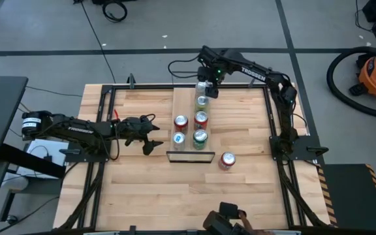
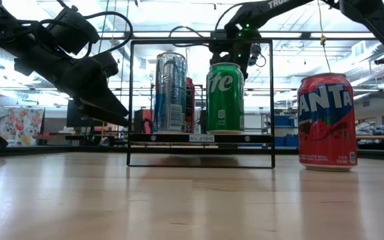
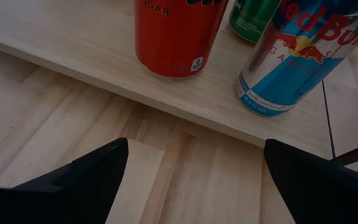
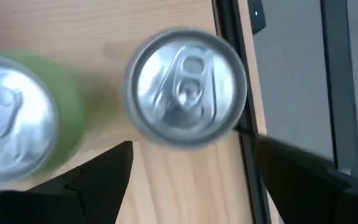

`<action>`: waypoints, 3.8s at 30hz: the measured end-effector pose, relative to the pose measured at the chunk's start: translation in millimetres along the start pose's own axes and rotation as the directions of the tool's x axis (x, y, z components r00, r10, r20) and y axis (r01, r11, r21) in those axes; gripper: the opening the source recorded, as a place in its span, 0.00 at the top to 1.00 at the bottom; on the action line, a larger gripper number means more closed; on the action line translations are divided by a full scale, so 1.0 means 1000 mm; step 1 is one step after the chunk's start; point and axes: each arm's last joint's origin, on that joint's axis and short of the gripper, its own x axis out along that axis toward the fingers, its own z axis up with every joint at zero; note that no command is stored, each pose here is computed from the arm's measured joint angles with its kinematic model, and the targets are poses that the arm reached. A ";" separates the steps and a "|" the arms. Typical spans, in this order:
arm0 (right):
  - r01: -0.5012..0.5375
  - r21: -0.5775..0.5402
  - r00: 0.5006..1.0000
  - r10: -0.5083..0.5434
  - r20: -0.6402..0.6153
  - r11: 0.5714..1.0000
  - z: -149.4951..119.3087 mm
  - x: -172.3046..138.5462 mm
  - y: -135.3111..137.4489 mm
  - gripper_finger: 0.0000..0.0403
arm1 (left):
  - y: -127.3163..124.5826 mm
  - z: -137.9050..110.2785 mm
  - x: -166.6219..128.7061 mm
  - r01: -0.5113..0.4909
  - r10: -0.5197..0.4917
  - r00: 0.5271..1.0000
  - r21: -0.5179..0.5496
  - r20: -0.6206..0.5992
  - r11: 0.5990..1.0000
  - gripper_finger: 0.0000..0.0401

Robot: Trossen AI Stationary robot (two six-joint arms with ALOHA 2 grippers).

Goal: Place canned beverage on shelf
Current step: Put the red soda can on the shelf

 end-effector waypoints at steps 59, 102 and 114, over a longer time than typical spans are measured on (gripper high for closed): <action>-0.011 -0.154 0.998 0.002 -0.057 0.988 -0.176 -0.004 0.317 0.13 | -0.111 -0.037 -0.031 0.370 -0.375 0.926 -0.105 -0.037 0.923 0.03; -0.151 -0.084 0.969 0.164 0.187 0.985 -0.153 -0.024 0.341 0.09 | -0.110 -0.038 -0.030 0.345 -0.351 0.936 -0.128 -0.030 0.930 0.03; -0.151 -0.086 0.955 0.168 0.246 0.985 -0.149 -0.023 0.343 0.04 | -0.110 -0.038 -0.030 0.344 -0.351 0.936 -0.129 -0.031 0.930 0.03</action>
